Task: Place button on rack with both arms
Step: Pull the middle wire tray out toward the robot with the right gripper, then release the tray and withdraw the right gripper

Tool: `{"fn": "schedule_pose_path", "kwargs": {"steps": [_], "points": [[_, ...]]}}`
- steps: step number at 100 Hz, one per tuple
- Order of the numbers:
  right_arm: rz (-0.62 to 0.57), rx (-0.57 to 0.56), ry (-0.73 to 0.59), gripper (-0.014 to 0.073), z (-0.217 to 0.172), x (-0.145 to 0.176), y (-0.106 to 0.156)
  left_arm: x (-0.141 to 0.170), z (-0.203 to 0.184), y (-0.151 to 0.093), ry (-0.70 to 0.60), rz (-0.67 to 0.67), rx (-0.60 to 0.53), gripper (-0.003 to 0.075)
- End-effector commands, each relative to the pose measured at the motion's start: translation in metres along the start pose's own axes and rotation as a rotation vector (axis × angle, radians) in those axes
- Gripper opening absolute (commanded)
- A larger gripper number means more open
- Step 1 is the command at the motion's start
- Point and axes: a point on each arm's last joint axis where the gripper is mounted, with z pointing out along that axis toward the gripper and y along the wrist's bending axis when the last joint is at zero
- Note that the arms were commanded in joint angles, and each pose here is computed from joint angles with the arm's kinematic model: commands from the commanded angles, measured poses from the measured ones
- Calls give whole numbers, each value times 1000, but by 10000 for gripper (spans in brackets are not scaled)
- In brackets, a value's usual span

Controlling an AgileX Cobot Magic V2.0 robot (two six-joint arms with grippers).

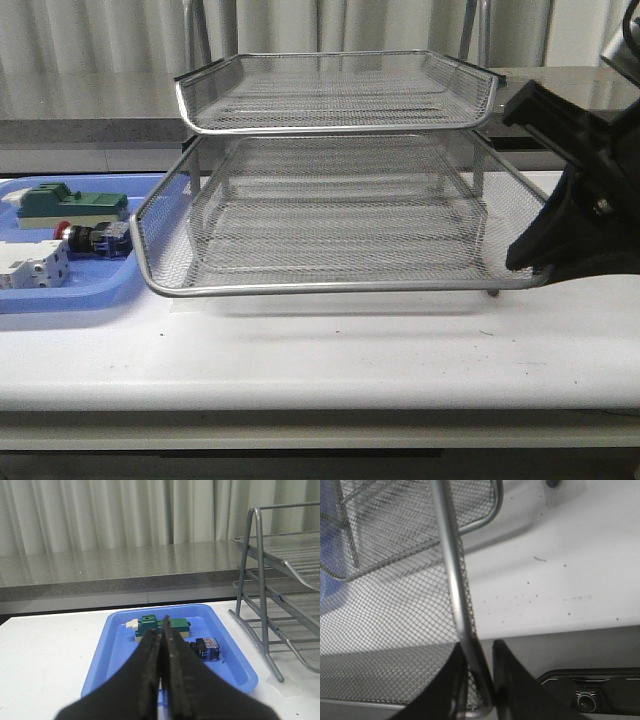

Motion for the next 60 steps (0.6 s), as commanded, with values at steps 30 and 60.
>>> {"fn": "schedule_pose_path", "kwargs": {"steps": [30, 60], "points": [[-100, -5, -28, 216, -16, 1, 0, 5, -2, 0, -74, -15, -2, -20], [-237, -37, -121, 465, -47, 2, 8, 5, -2, 0, -74, -15, -2, -20]]}}
